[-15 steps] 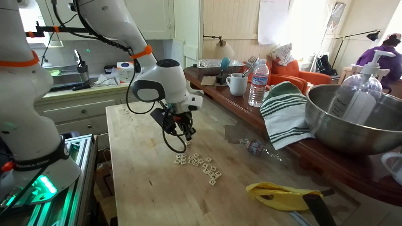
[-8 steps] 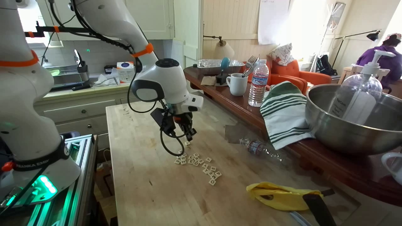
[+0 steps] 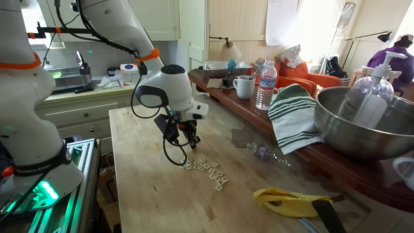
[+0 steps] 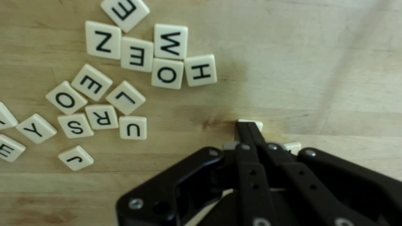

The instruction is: Use the tile letters to spell the word tale

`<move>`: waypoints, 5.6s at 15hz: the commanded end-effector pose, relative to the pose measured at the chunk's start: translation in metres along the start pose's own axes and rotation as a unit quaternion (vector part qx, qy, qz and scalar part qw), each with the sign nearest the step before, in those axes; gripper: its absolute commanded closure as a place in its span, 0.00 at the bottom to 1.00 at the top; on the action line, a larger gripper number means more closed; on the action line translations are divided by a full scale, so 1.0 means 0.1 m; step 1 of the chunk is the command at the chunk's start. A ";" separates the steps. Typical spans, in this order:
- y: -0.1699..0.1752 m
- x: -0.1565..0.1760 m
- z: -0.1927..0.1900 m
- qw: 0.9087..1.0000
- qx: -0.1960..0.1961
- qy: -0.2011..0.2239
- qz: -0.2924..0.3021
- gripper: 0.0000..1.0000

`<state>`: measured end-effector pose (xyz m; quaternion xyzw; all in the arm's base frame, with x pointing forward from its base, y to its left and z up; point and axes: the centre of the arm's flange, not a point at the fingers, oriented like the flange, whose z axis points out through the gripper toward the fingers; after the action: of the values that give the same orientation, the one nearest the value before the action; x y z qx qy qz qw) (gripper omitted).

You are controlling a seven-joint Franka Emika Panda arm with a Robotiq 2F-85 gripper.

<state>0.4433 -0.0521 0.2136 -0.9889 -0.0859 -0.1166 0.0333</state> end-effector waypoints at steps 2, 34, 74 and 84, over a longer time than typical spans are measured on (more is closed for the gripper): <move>-0.01 -0.02 0.12 1.000 -0.001 -0.005 -0.001 1.00; -0.31 0.18 0.16 0.991 -0.040 0.011 -0.128 1.00; 0.30 -0.24 -0.30 0.993 -0.067 0.009 -0.099 1.00; 0.61 -0.34 -0.27 0.994 -0.073 0.004 -0.076 1.00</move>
<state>0.4187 -0.1112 0.2288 -0.9785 -0.1486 -0.1350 -0.0481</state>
